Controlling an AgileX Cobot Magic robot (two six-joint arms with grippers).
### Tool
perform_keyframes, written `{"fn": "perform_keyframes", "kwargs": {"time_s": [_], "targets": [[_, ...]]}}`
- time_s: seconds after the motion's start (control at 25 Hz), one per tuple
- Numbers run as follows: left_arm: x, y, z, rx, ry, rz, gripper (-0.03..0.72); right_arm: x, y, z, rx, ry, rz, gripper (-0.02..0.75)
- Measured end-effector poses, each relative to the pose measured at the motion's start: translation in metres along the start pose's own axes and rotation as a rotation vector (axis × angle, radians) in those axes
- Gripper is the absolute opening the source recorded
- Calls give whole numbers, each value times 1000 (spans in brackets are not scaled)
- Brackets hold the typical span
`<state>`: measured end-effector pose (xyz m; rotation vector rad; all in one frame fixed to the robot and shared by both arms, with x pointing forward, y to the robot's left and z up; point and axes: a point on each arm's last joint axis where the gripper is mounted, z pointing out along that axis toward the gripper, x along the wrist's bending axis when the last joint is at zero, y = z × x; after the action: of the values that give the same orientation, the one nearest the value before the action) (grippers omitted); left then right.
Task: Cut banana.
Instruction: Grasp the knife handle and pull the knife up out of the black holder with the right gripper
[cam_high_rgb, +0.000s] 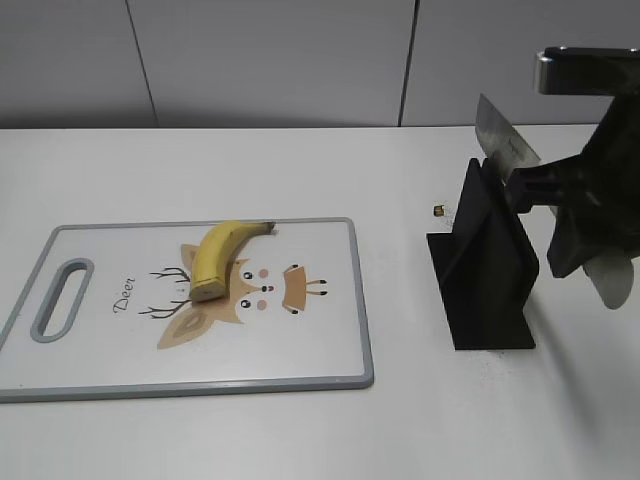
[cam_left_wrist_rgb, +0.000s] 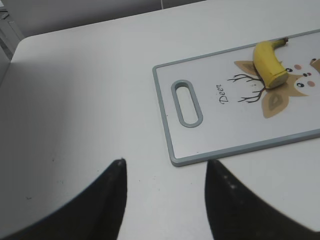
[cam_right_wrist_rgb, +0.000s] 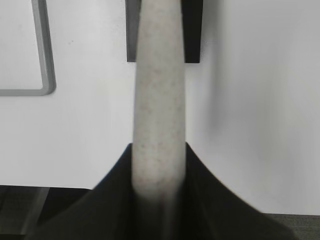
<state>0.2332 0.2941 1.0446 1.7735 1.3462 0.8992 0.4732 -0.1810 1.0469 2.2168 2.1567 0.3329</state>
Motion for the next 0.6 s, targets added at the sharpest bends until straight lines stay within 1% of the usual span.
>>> {"fn": "perform_keyframes", "kwargs": {"time_s": [0.44, 0.6], "targets": [[0, 0, 0, 0, 0, 0, 492, -2, -5, -28, -63, 26, -7, 159], [0, 1, -1, -6, 0, 0, 492, 2, 1, -42, -96, 40, -69, 159]]}}
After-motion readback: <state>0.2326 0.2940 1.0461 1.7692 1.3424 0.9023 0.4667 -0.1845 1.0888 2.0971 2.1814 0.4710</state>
